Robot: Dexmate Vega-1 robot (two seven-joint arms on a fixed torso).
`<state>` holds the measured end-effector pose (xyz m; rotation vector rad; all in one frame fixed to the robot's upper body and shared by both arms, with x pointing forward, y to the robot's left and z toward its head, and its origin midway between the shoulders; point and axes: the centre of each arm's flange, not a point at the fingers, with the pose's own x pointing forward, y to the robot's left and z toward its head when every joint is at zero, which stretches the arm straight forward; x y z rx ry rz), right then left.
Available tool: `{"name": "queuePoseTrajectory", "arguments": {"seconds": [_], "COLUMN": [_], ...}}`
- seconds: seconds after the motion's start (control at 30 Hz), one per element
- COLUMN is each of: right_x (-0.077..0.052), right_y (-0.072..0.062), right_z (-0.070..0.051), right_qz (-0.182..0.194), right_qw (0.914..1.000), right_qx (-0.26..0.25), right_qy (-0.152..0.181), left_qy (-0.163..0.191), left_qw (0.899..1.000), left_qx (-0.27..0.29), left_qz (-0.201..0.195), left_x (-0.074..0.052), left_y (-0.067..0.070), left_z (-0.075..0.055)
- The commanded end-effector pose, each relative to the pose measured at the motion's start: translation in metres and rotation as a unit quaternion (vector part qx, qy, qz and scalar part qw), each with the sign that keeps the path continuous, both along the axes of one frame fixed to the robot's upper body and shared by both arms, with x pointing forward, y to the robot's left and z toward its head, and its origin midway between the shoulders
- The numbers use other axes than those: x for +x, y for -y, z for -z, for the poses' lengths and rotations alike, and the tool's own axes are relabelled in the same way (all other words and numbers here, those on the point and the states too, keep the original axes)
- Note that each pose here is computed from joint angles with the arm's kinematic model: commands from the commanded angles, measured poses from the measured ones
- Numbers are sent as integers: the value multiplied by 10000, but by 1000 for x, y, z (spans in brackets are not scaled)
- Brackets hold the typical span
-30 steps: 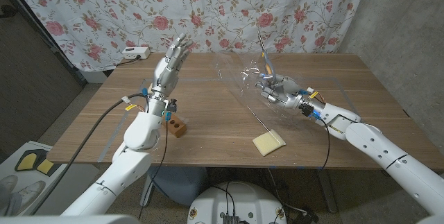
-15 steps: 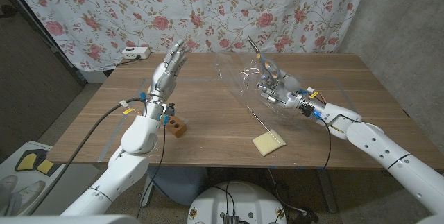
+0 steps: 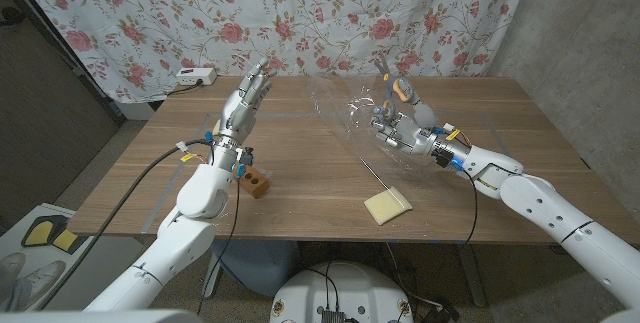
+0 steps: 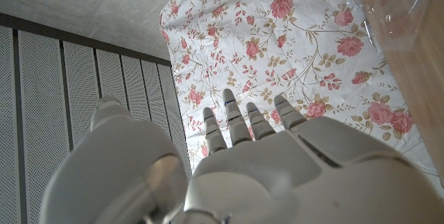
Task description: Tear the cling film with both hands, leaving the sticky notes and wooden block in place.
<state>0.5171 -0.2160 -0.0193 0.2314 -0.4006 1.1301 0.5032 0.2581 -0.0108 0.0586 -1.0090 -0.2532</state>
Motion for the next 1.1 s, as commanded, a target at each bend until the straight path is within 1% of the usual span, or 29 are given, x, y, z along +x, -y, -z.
{"name": "queuePoseTrajectory", "arguments": {"seconds": [0.03, 0.2, 0.3, 0.43, 0.47, 0.53, 0.57, 0.67, 0.77, 1.0, 1.1], "right_x": [-5, -10, -13, -16, -17, -19, -20, -22, -23, -27, -28], "right_y": [5, 12, 14, 16, 16, 16, 16, 14, 12, 8, 7], "right_z": [-4, -9, -14, -19, -19, -20, -21, -21, -22, -25, -26], "right_qz": [272, 486, 582, 592, 606, 576, 574, 543, 470, 408, 385], "right_qw": [9993, 9969, 9940, 9919, 9910, 9912, 9902, 9894, 9895, 9871, 9864], "right_qx": [-195, -534, -820, -1019, -1075, -1093, -1150, -1231, -1259, -1420, -1477], "right_qy": [165, 302, 428, 467, 521, 478, 544, 542, 532, 622, 608], "left_qy": [-42, -73, -127, -197, -221, -259, -261, -223, -210, -132, -145], "left_qw": [9987, 9961, 9939, 9898, 9880, 9842, 9823, 9763, 9698, 9497, 9463], "left_qx": [386, 664, 808, 1001, 1077, 1237, 1313, 1531, 1795, 2515, 2637], "left_qz": [-324, -583, -735, -993, -1086, -1241, -1313, -1517, -1635, -1860, -1864], "left_x": [10, 13, 16, 20, 21, 22, 23, 24, 26, 30, 32], "left_y": [0, -2, -2, -3, -3, -3, -2, 1, 4, 12, 15], "left_z": [-15, -23, -26, -31, -33, -37, -40, -48, -56, -70, -73]}}
